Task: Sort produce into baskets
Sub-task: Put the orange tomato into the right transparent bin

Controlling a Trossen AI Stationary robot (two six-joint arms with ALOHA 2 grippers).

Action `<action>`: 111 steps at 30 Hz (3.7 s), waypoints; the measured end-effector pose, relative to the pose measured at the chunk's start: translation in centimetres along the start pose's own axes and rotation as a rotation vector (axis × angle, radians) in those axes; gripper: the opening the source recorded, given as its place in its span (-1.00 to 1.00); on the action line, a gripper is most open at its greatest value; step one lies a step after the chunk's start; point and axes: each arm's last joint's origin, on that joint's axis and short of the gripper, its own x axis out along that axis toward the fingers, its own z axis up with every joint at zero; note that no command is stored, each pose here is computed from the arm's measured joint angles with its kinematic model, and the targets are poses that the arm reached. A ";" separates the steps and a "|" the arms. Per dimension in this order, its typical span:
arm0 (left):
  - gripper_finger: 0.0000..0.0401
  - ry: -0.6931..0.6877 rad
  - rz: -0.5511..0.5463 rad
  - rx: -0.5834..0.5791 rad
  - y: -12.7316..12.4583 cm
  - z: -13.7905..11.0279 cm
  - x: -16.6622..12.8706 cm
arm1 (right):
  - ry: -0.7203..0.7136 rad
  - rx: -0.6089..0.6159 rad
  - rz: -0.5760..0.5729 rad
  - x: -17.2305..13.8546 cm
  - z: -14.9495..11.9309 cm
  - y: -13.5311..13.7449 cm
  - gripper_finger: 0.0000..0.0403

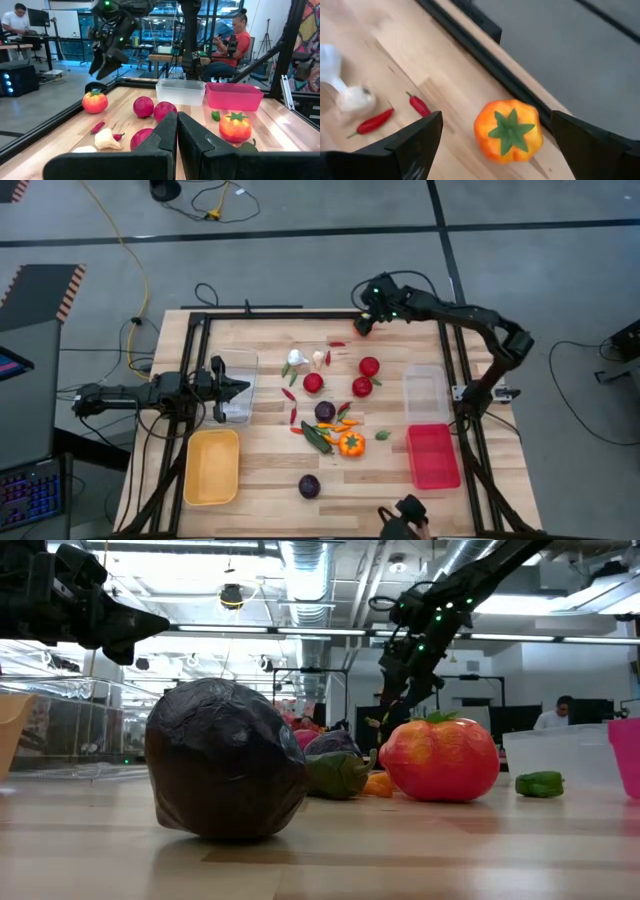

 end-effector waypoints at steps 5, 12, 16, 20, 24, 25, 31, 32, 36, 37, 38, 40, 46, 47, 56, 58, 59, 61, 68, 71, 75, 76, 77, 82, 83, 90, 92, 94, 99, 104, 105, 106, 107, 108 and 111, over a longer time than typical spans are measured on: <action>-1.00 0.000 0.000 0.000 0.0 0.0 0.0 | 0.100 -0.061 -0.032 1.8 0.5 -0.3 0.98; -1.00 0.000 0.000 0.000 0.0 0.0 0.0 | 0.224 -0.151 -0.045 3.1 1.2 -0.2 0.98; -1.00 0.000 0.000 0.000 0.0 0.0 0.0 | 0.281 -0.195 -0.037 3.7 1.3 -0.2 0.98; -1.00 0.000 0.000 0.000 0.0 0.0 0.0 | 0.326 -0.195 -0.046 4.8 0.9 -0.4 0.98; -1.00 0.000 0.000 0.000 0.0 0.0 0.0 | 0.349 -0.188 -0.039 5.6 0.6 -0.6 0.98; -1.00 0.000 0.000 0.000 0.0 0.0 0.0 | 0.357 -0.189 -0.039 5.9 0.4 -0.6 0.98; -1.00 0.000 -0.001 0.000 0.0 0.0 0.0 | 0.366 -0.183 -0.040 6.1 0.3 -0.9 0.98; -1.00 0.000 0.000 0.000 0.0 0.0 0.0 | 0.368 -0.183 -0.039 6.1 0.3 -0.9 0.98; -1.00 0.000 0.000 0.000 0.0 0.0 0.0 | 0.370 -0.183 -0.038 6.1 0.2 -0.9 0.89; -1.00 0.000 0.000 0.000 0.0 0.0 0.0 | 0.371 -0.183 -0.036 6.1 0.2 -0.9 0.86; -1.00 0.000 0.000 0.000 0.0 0.0 0.0 | 0.373 -0.182 -0.033 6.1 0.2 -0.9 0.81; -1.00 0.000 0.000 0.000 0.0 0.0 0.0 | 0.376 -0.178 -0.013 6.1 0.2 -0.8 0.72; -1.00 0.000 0.000 0.000 0.0 0.0 0.0 | 0.394 -0.179 -0.005 6.0 0.0 -0.7 0.47; -1.00 0.000 0.000 0.000 0.0 0.0 0.0 | 0.395 -0.174 -0.006 5.9 0.0 -0.7 0.45; -1.00 0.000 0.000 0.000 0.0 0.0 0.0 | 0.413 -0.162 -0.004 5.8 -0.1 -0.1 0.42; -1.00 0.000 0.000 0.000 0.0 0.0 0.0 | 0.415 -0.169 -0.001 5.8 -0.2 0.2 0.42; -1.00 0.000 0.000 0.000 0.0 0.0 0.0 | 0.414 -0.173 0.001 5.8 -0.2 0.4 0.42; -1.00 0.000 0.000 0.000 0.0 0.0 0.0 | 0.414 -0.180 0.004 5.8 -0.2 0.7 0.42; -1.00 0.000 0.000 0.000 0.0 0.0 0.0 | 0.410 -0.203 0.020 4.5 0.0 1.8 0.42; -1.00 0.000 0.000 0.000 0.0 0.0 0.0 | 0.411 -0.205 0.024 3.3 0.1 2.2 0.42; -1.00 0.000 0.000 0.000 0.0 0.0 0.0 | 0.413 -0.191 0.028 1.2 0.3 2.9 0.42; -1.00 0.000 0.000 0.000 0.0 0.0 0.0 | 0.415 -0.191 0.030 0.5 0.3 3.1 0.42; -1.00 0.000 0.000 0.000 0.0 0.0 0.0 | 0.417 -0.191 0.032 -0.3 0.3 3.4 0.42; -1.00 0.000 0.000 0.000 0.0 0.0 0.0 | 0.433 -0.169 0.042 -4.7 0.0 4.9 0.42; -1.00 0.000 0.000 0.000 0.0 0.0 0.0 | 0.432 -0.160 0.044 -5.7 -0.1 5.2 0.42; -1.00 0.000 0.000 0.000 0.0 0.0 0.0 | 0.466 -0.108 0.057 -11.7 -1.8 7.8 0.42; -1.00 0.000 0.000 0.000 0.0 0.0 0.0 | 0.473 -0.091 0.052 -13.1 -2.4 8.5 0.42; -1.00 0.000 0.000 0.000 0.0 0.0 0.0 | 0.481 -0.073 0.025 -14.2 -3.0 9.1 0.42; -1.00 0.000 0.000 0.000 0.0 0.0 0.0 | 0.545 -0.055 -0.075 -16.0 -4.7 10.5 0.42; -1.00 0.000 0.000 0.000 0.0 0.0 0.0 | 0.606 -0.072 -0.154 -16.6 -6.8 11.6 0.42; -1.00 0.000 0.000 0.000 0.0 0.0 0.0 | 0.616 -0.065 -0.164 -16.5 -7.3 11.7 0.42; -1.00 0.000 0.000 0.000 0.0 0.0 0.0 | 0.624 -0.057 -0.174 -16.5 -7.8 11.7 0.42; -1.00 0.000 0.000 0.001 0.0 0.0 0.0 | 0.629 -0.049 -0.183 -16.5 -8.4 11.6 0.42; -1.00 0.000 0.000 0.000 0.0 0.0 0.0 | 0.638 -0.044 -0.195 -16.5 -8.9 11.5 0.42; -1.00 0.000 0.000 0.000 0.0 0.0 0.0 | 0.666 -0.024 -0.232 -16.2 -10.4 11.0 0.42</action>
